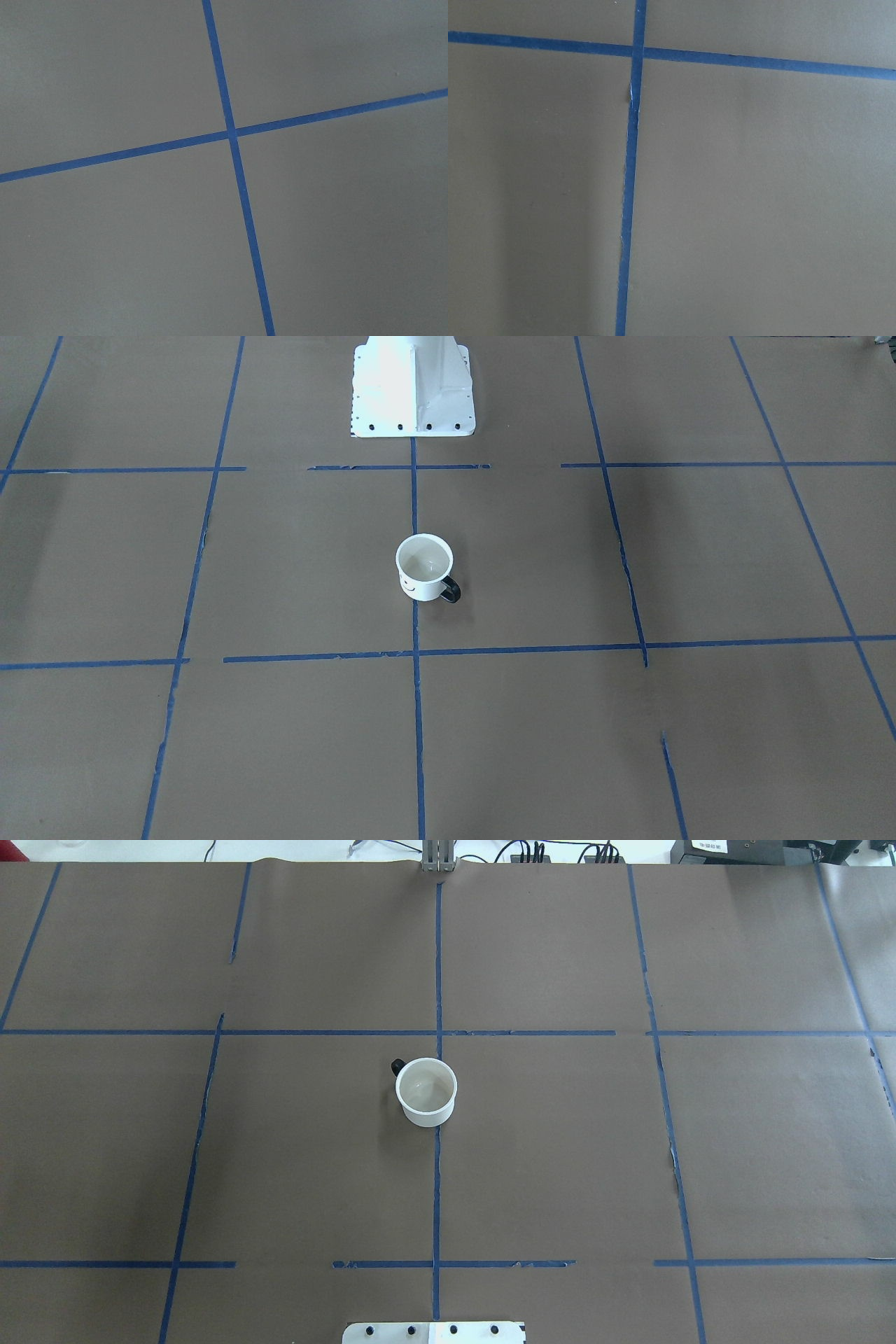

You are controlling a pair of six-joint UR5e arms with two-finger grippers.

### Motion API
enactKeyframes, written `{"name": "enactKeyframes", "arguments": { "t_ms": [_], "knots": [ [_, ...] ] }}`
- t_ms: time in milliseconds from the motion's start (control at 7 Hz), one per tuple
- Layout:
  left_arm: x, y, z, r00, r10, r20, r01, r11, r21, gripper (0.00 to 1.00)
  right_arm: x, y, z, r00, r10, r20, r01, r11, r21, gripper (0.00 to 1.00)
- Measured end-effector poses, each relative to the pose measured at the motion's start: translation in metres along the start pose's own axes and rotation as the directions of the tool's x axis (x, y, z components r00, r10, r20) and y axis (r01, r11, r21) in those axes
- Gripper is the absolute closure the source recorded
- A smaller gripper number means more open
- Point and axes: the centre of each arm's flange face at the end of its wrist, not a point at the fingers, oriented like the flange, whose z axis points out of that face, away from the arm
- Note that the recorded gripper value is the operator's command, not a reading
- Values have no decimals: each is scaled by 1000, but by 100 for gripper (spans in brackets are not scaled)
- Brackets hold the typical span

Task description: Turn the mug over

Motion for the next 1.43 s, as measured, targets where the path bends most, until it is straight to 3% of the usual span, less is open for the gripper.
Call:
{"name": "enactKeyframes", "arguments": {
  "t_ms": [1429],
  "knots": [
    [-23, 10, 25, 998, -60, -8, 59, 996, -64, 0, 0, 0, 0, 1000, 0, 0, 0, 1000, 0, 0]
  ]
}}
